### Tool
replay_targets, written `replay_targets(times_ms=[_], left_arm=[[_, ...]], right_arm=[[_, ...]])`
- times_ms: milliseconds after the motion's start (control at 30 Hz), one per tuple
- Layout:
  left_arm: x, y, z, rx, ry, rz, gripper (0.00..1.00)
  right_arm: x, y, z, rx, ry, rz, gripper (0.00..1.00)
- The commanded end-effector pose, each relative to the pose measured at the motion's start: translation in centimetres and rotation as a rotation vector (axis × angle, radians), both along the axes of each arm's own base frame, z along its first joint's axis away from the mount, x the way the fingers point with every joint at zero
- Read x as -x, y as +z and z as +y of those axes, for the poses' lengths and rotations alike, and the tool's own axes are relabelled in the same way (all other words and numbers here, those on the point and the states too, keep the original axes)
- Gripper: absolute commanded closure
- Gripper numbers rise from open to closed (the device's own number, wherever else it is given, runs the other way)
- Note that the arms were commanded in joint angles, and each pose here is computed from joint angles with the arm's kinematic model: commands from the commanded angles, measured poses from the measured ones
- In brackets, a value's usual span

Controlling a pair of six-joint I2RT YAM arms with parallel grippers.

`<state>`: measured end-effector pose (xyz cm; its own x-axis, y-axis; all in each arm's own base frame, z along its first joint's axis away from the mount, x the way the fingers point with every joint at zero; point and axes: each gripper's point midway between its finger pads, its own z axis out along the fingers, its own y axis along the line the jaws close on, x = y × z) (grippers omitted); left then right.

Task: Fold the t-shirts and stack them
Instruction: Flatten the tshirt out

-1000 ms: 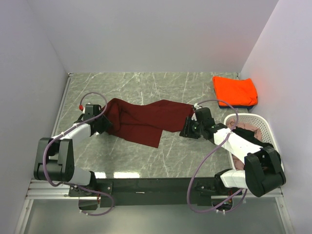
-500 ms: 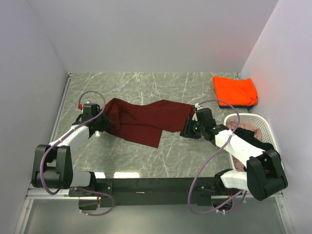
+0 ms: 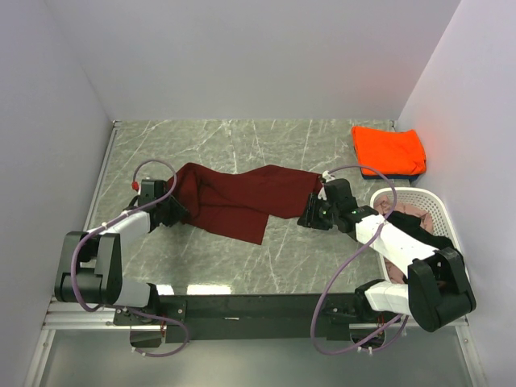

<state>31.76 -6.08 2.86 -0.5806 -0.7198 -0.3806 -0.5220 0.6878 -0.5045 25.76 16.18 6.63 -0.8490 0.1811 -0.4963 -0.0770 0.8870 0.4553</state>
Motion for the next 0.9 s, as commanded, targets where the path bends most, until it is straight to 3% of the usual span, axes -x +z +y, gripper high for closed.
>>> replay_targets(times_ms=[0, 100, 200, 300, 567, 867], left_arm=[[0.0, -0.4, 0.2, -0.002, 0.014, -0.002, 0.61], [-0.2, 0.0, 0.4, -0.013, 0.017, -0.010, 0.64], [-0.6, 0.7, 0.5, -0.027, 0.012, -0.022, 0.77], [-1.0, 1.6, 0.6, -0.039, 0.001, -0.038, 0.99], [0.2, 6.5, 1.7, -0.081, 0.041, -0.094, 0.99], [8.9, 6.3, 4.4, -0.128, 0.216, 0.073, 0.99]], right_arm=[[-0.2, 0.2, 0.2, -0.009, 0.009, -0.024, 0.57], [-0.2, 0.2, 0.3, -0.009, 0.009, -0.024, 0.57], [-0.3, 0.4, 0.3, -0.011, 0.005, -0.028, 0.57], [-0.4, 0.5, 0.2, -0.008, 0.002, -0.031, 0.57], [-0.9, 1.4, -0.1, 0.010, -0.016, -0.050, 0.57], [-1.6, 1.9, -0.5, 0.012, -0.067, -0.063, 0.57]])
